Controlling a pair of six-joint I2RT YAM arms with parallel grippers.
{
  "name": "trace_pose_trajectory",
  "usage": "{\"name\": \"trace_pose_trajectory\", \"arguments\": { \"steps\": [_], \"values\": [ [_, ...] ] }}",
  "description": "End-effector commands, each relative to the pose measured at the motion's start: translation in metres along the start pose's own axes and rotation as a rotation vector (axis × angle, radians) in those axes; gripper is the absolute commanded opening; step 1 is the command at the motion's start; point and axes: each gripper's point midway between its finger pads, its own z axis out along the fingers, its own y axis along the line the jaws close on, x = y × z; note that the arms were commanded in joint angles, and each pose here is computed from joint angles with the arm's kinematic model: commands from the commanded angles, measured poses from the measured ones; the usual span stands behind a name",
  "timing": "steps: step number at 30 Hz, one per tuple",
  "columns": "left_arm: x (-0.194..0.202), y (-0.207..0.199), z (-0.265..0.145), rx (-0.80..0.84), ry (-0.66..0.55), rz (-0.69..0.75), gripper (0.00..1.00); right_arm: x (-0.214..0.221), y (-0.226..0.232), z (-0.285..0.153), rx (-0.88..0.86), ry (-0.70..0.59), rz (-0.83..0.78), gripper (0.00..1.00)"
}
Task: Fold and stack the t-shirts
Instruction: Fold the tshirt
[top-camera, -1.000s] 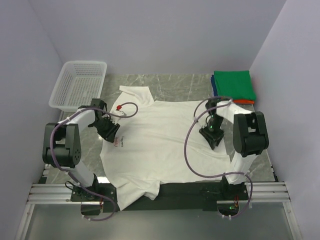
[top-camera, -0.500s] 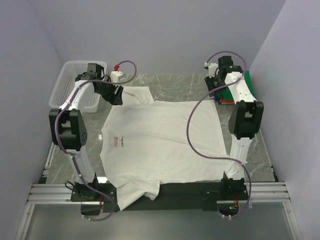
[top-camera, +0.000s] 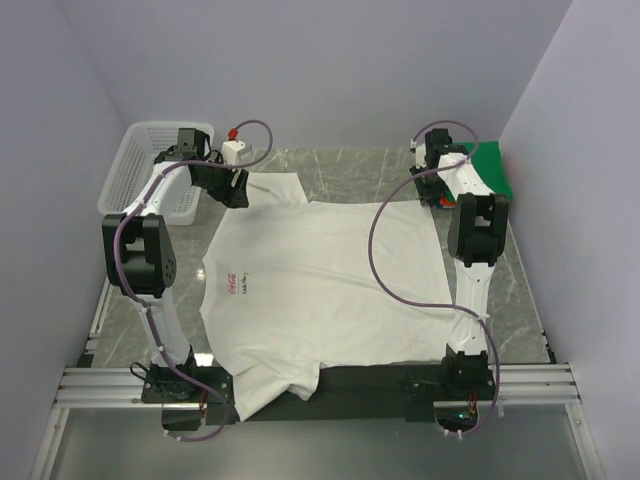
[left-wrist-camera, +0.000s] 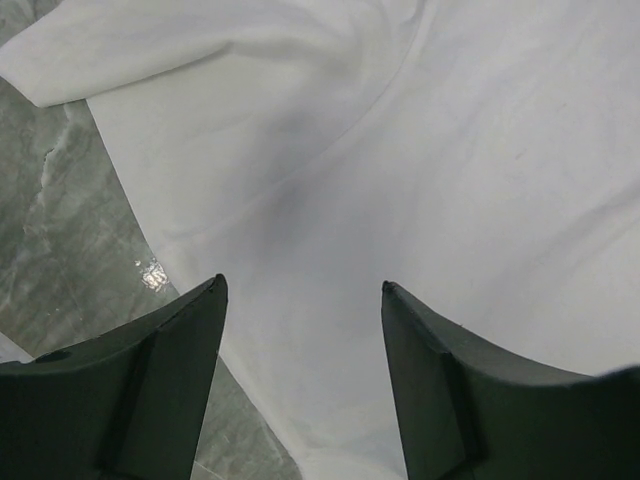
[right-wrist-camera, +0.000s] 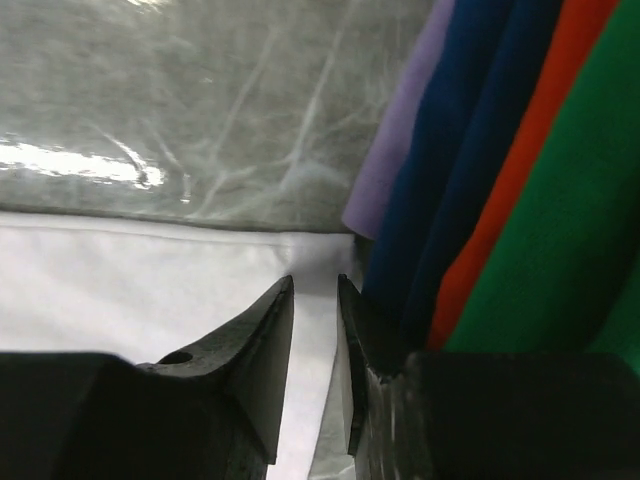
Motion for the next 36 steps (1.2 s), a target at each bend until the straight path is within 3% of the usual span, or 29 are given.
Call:
{"name": "trace_pose_trajectory", "arguments": {
  "steps": [1,8,17,20,24,27,36],
  "values": [
    [-0.01,0.001,0.001,-0.003,-0.044,0.004,0.69,0.0,-0.014,0.006,0.1,-0.009,0.042,0.32],
    [-0.01,0.008,0.01,-0.006,-0.048,-0.006,0.69,-0.001,-0.01,0.015,0.085,0.003,0.086,0.44],
    [-0.016,0.014,0.015,-0.004,-0.06,-0.013,0.69,0.008,-0.008,0.029,-0.038,0.074,0.208,0.45],
    [-0.022,0.019,0.016,-0.018,-0.067,-0.011,0.69,0.019,-0.007,0.035,-0.049,0.112,0.214,0.38],
    [-0.026,0.044,0.023,-0.119,-0.072,-0.058,0.69,0.021,-0.002,0.033,-0.076,0.113,0.212,0.11],
    [-0.043,0.073,0.031,-0.22,-0.128,-0.111,0.7,0.017,0.002,0.027,-0.093,0.096,0.203,0.0],
    [-0.069,0.152,0.074,-0.407,-0.208,-0.212,0.71,0.004,0.009,0.007,-0.111,0.037,0.159,0.0]
  ]
}}
